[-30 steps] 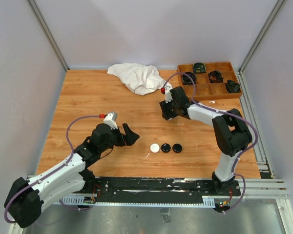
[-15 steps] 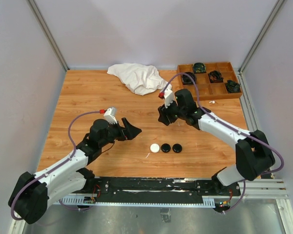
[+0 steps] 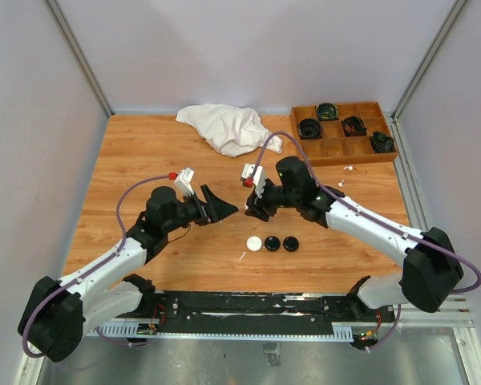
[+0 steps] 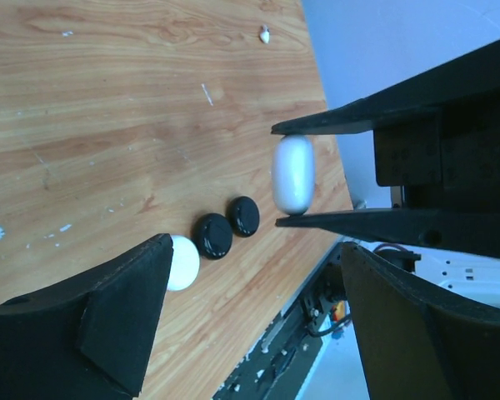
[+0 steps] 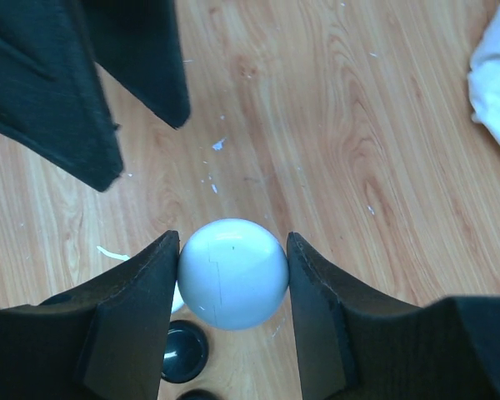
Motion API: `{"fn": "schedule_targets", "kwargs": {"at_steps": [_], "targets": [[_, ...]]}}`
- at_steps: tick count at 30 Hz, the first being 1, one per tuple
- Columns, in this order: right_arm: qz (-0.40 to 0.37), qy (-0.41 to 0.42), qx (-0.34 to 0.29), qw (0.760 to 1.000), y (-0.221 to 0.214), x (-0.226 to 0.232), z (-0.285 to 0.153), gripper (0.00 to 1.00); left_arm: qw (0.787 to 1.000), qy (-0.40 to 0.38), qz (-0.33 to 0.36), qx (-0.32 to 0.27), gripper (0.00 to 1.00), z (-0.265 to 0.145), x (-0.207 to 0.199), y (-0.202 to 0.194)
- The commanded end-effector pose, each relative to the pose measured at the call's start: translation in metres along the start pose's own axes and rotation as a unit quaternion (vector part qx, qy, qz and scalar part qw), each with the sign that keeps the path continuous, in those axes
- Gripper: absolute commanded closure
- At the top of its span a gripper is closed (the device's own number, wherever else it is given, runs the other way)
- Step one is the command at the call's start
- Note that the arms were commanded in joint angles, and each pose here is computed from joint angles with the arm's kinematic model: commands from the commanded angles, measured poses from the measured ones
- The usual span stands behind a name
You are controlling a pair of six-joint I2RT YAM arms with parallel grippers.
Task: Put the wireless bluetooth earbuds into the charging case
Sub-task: Pick up the charging case at the center of the board.
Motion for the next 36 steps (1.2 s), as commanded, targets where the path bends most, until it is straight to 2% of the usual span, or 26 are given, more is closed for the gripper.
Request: {"fn": "schedule_targets", "kwargs": {"at_steps": [1, 8, 20, 29, 36], "targets": [[-0.053, 0.048, -0.01, 0.997, 0.006, 0.023, 0.002, 0.62, 0.999, -0.039, -0.015, 0.004, 0.14, 0.001, -0.018, 0.012], [-0.076, 0.062, -0.015, 0.995, 0.013, 0.037, 0.009, 0.61, 0.998, -0.049, -0.028, 0.023, 0.2, 0.004, -0.017, 0.006], [-0.099, 0.078, -0.019, 0.992, 0.023, 0.05, 0.017, 0.6, 0.994, -0.085, -0.043, 0.046, 0.42, 0.009, -0.017, -0.005], [-0.11, 0.082, -0.034, 0.99, 0.036, 0.05, 0.019, 0.6, 0.994, -0.079, -0.051, 0.064, 0.48, 0.01, -0.011, -0.014], [-0.115, 0.083, -0.03, 0.989, 0.035, 0.051, 0.022, 0.57, 0.994, -0.084, -0.043, 0.046, 0.7, 0.008, -0.016, -0.006]]}}
Point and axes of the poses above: each gripper's point midway between its finger pads, its own z axis out along the fingers, its own x axis along the line the jaws close on, y = z × x, the point moved 5 cm from there along -z, back along the fingers, and after that the axes turned 8 degrees about z, right-handed, at the moved point
